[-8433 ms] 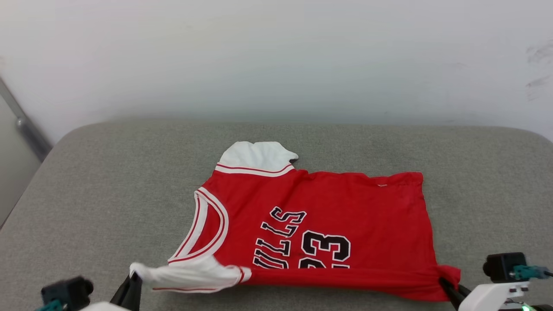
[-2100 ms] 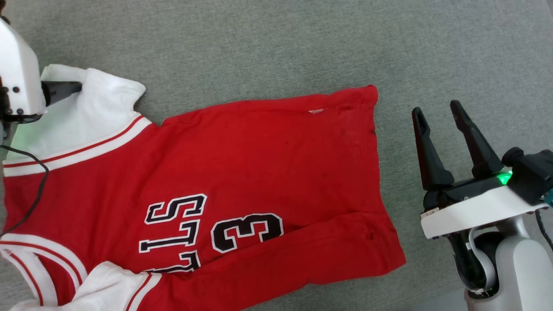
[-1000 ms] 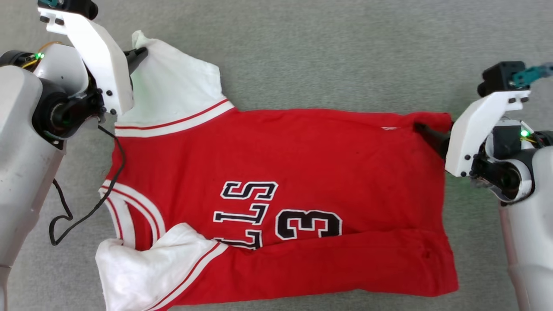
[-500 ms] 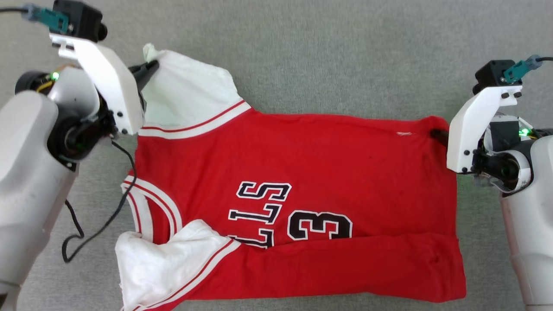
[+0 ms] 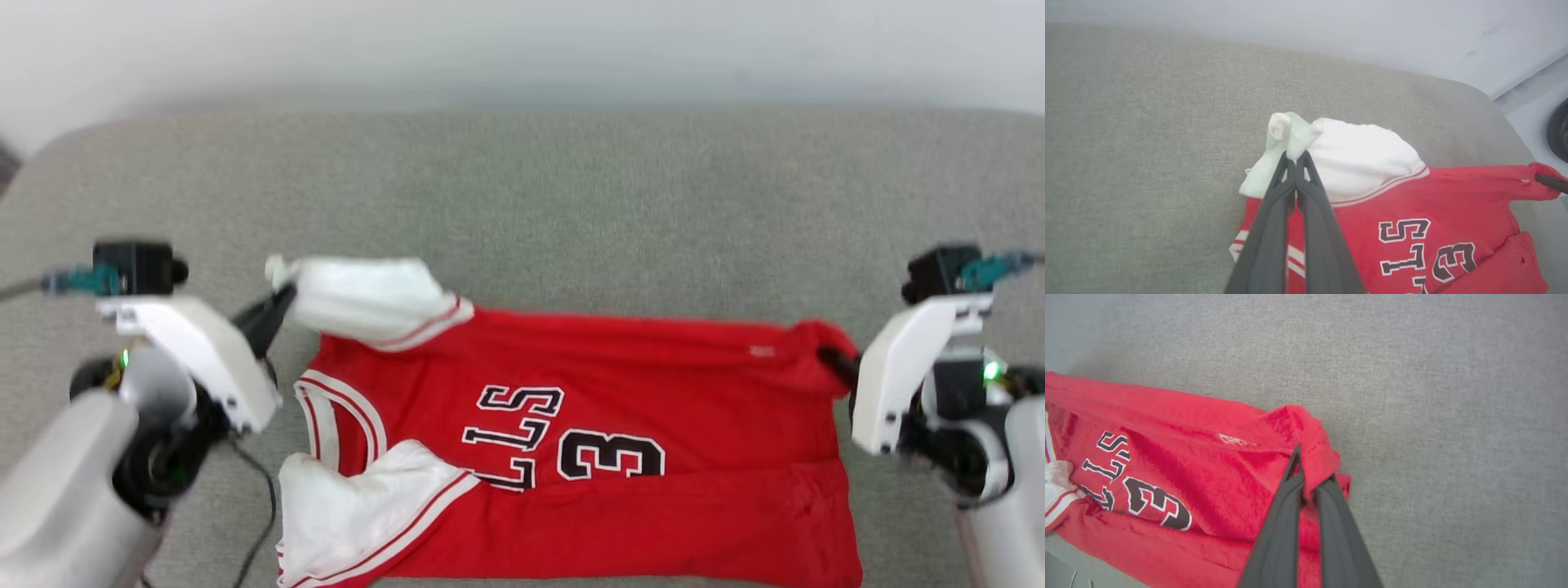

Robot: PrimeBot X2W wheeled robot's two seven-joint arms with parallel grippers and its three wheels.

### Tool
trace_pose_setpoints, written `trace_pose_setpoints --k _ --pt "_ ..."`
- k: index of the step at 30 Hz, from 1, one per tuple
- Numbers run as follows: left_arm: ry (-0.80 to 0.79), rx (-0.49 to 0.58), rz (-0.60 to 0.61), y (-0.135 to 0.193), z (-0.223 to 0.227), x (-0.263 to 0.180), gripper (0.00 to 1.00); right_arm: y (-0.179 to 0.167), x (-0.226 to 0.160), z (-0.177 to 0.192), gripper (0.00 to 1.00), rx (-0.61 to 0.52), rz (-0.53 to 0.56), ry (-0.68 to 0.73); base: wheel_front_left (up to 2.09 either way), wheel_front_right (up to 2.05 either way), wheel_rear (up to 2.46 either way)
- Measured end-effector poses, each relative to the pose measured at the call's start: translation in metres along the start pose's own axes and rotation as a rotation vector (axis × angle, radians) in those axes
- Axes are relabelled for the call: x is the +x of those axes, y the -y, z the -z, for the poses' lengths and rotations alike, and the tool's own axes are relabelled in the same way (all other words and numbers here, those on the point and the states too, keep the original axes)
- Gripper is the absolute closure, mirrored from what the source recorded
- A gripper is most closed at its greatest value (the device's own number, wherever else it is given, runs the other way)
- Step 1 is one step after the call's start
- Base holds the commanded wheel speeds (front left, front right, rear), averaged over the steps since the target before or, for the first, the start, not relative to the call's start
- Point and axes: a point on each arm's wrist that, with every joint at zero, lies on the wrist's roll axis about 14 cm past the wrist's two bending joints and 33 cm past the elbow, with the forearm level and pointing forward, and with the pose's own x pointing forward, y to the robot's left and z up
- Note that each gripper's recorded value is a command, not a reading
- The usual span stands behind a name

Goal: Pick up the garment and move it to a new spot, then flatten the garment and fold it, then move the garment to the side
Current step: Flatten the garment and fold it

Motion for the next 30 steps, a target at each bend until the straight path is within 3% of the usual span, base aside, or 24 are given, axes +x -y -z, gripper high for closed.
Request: trace_pose_setpoints --k 4,10,11,12,13,17,20,24,30 --pt "0.002 -0.086 -0.031 -0.001 0.03 -0.032 1.0 -0.005 -0.014 0.026 1.0 0.036 -0.013 -0.004 0.0 0.0 0.0" --pt "-0.13 -0.227 -0.095 -0.001 0.107 -0.065 1.0 -0.001 -0.023 0.072 1.0 0.115 -0.004 -0.029 0.0 0.0 0.0" --pt "-0.147 -0.264 -0.098 0.001 0.118 -0.066 0.98 0.001 -0.023 0.082 0.69 0.124 0.001 -0.038 0.0 0.0 0.0" --pt "-0.173 -0.292 -0.093 0.005 0.13 -0.068 0.59 0.002 -0.023 0.091 0.29 0.141 0.004 -0.052 0.0 0.0 0.0" --pt "-0.198 -0.32 -0.082 0.01 0.141 -0.068 0.02 0.003 -0.023 0.101 0.0 0.152 0.007 -0.068 0.0 0.0 0.0" --pt "-0.202 -0.352 -0.111 0.007 0.158 -0.07 0.0 0.008 -0.026 0.117 0.0 0.173 0.028 -0.048 0.0 0.0 0.0" --pt "-0.118 -0.318 -0.138 0.002 0.15 -0.07 0.0 0.008 -0.032 0.113 0.0 0.171 0.027 0.015 0.0 0.0 0.0" --pt "0.083 -0.243 -0.149 0.005 0.111 -0.07 0.0 0.008 -0.053 0.081 0.0 0.131 0.018 0.161 0.0 0.0 0.0" --pt "0.294 -0.1 -0.137 0.021 0.057 -0.078 0.0 0.03 -0.081 0.059 0.0 0.132 0.063 0.176 0.0 0.0 0.0"
